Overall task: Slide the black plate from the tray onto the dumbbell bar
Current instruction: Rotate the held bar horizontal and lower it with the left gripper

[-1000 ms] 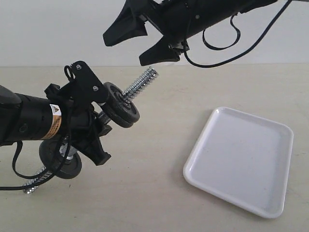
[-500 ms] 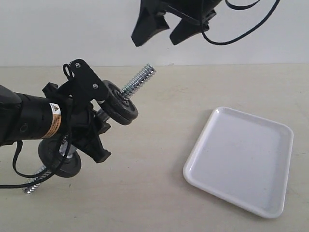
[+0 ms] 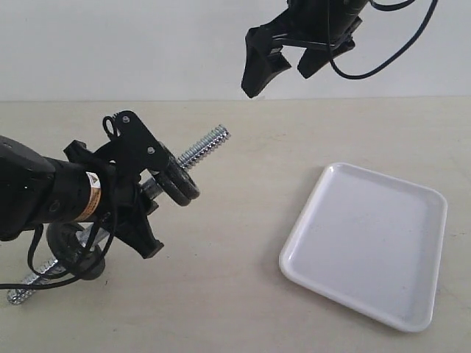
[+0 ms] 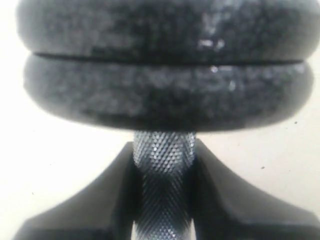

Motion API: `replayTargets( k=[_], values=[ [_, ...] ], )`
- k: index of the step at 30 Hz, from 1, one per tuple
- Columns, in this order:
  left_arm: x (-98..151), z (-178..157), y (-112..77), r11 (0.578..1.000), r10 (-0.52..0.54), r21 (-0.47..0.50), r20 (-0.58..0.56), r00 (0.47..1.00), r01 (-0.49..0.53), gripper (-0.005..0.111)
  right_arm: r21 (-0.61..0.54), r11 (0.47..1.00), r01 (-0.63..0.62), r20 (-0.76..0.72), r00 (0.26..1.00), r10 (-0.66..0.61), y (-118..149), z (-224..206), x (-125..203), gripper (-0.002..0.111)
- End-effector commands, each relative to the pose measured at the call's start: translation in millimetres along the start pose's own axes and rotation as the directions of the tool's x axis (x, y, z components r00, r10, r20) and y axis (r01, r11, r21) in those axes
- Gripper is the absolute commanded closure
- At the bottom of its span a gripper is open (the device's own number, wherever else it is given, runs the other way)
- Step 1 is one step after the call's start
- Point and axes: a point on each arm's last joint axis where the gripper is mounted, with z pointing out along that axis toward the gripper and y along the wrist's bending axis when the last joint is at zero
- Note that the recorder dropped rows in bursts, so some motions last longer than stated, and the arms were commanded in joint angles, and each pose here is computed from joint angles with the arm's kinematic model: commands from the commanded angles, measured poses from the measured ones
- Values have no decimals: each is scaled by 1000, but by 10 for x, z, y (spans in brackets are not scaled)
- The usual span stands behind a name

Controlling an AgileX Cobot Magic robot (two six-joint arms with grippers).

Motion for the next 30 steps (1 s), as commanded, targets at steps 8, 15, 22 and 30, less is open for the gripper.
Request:
replayTargets(
  k=[8,15,22,30],
  values=[
    [-166,-107,211,994,-11,-105,58,998,18,102,5,999,-37,9,999,37,15,-63,-9,3],
    [-98,0,196,995,-12,-97,19,1000,14,102,-31,999,-42,25,999,43,48,-64,-25,3],
    [0,158,135,997,-4,-77,-37,999,2,102,-60,997,-39,38,998,41,73,-66,-38,25],
    [27,190,140,996,-5,-94,-54,999,0,102,-76,997,-32,46,998,36,88,-67,-45,26]
  ],
)
